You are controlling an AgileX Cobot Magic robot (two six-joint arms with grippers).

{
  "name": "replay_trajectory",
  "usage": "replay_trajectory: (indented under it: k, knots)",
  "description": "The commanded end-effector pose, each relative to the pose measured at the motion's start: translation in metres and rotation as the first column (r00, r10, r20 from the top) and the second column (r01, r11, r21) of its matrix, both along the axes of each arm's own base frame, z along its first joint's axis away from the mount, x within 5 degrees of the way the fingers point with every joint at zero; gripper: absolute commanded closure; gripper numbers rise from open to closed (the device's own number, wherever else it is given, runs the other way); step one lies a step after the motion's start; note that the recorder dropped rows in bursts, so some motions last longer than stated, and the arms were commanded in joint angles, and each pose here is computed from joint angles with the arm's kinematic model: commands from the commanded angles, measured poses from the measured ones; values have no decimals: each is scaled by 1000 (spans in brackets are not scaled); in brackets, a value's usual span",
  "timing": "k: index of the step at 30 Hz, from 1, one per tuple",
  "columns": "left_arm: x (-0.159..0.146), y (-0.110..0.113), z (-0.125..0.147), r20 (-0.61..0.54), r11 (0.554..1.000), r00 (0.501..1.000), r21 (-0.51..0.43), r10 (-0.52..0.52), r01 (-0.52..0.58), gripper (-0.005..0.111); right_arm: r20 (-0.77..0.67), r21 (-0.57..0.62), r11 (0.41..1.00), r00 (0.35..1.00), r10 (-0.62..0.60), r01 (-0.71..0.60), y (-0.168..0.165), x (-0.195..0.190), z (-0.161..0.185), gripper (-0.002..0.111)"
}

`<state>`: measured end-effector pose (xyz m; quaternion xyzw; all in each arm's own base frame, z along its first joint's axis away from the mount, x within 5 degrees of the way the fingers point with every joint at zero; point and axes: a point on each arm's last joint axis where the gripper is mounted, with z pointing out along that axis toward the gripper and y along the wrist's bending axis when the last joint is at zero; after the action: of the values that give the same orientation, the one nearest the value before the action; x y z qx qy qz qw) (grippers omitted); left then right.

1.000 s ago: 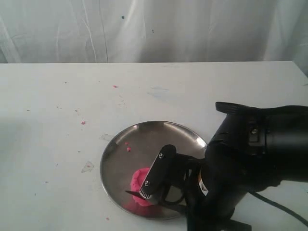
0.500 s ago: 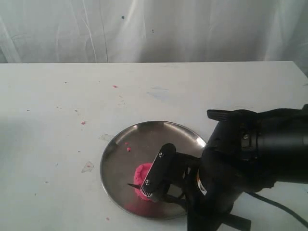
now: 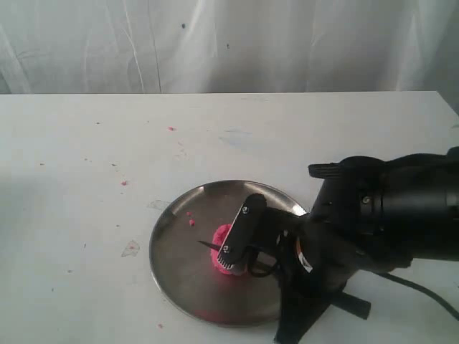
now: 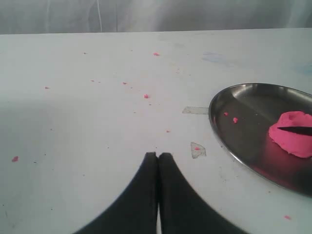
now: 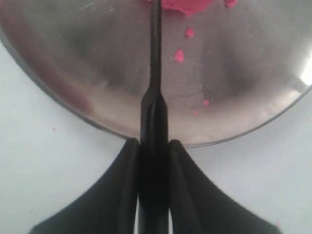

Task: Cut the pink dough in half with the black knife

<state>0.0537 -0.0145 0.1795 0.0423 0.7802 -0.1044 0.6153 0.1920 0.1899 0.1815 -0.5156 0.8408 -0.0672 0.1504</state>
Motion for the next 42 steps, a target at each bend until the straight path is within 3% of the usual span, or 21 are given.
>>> replay_trajectory:
  k: [1,10,21,29,42]
  knots:
    - [0,0,-1,2,1000,1000,-5,3,-3,107,24,23,999,998,-50,50,-6,13,5,105]
    - [0,0,-1,2,1000,1000,-5,3,-3,107,31,46,998,998,-53,52,-6,14,7,105]
    - [0,0,-1,2,1000,1000,-5,3,-3,107,64,193,970,985,-159,144,-12,5,39,105]
    - [0,0,-1,2,1000,1000,-5,3,-3,107,26,174,965,979,-203,196,-16,0,40,105]
    - [0,0,-1,2,1000,1000,-5,3,-3,107,-49,242,935,965,-256,260,-11,-4,40,105]
